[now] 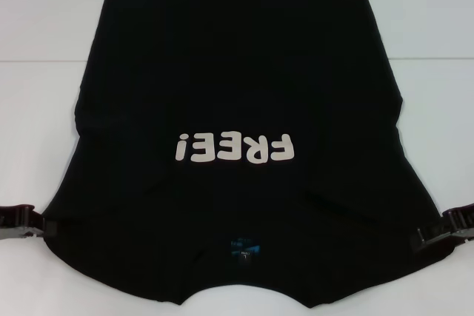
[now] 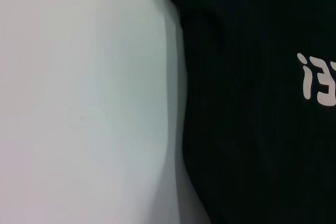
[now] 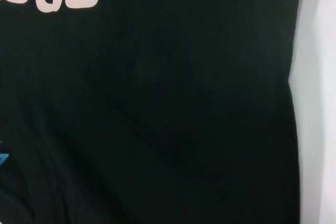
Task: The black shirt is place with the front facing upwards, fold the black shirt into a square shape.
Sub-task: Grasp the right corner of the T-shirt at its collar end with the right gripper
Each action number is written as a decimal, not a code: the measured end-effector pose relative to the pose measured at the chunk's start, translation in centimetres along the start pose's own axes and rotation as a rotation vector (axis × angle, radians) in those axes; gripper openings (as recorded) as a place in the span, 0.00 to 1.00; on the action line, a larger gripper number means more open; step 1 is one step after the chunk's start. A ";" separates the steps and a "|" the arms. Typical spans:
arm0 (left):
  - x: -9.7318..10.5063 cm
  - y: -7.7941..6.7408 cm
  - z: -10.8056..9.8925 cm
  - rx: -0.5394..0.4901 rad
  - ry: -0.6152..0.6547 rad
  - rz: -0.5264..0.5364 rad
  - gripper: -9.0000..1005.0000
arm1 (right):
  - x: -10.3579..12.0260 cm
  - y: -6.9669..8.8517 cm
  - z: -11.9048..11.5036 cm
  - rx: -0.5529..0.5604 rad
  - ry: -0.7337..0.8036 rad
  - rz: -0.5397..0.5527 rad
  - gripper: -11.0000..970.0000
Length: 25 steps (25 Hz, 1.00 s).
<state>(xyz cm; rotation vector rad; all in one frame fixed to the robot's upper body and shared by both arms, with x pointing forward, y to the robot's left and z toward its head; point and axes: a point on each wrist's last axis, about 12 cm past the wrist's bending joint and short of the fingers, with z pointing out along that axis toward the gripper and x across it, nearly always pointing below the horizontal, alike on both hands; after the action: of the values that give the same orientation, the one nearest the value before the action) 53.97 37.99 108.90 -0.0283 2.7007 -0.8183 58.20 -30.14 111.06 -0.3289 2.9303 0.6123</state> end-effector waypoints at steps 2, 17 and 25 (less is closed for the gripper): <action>0.0 0.0 0.0 0.000 0.000 0.000 0.04 | 0.0 0.0 0.1 -0.001 0.002 0.000 0.83; -0.2 -0.2 0.1 0.005 -0.003 0.004 0.05 | 0.0 0.7 0.7 0.017 0.037 -0.050 0.70; -0.4 -0.3 0.1 0.006 -0.004 0.009 0.05 | 0.0 0.7 0.5 0.021 0.037 -0.052 0.35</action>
<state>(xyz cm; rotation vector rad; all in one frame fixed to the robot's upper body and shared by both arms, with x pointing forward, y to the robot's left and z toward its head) 54.35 37.68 109.10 -0.0170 2.6921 -0.8235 58.12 -29.31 110.87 -0.4174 2.9510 0.5743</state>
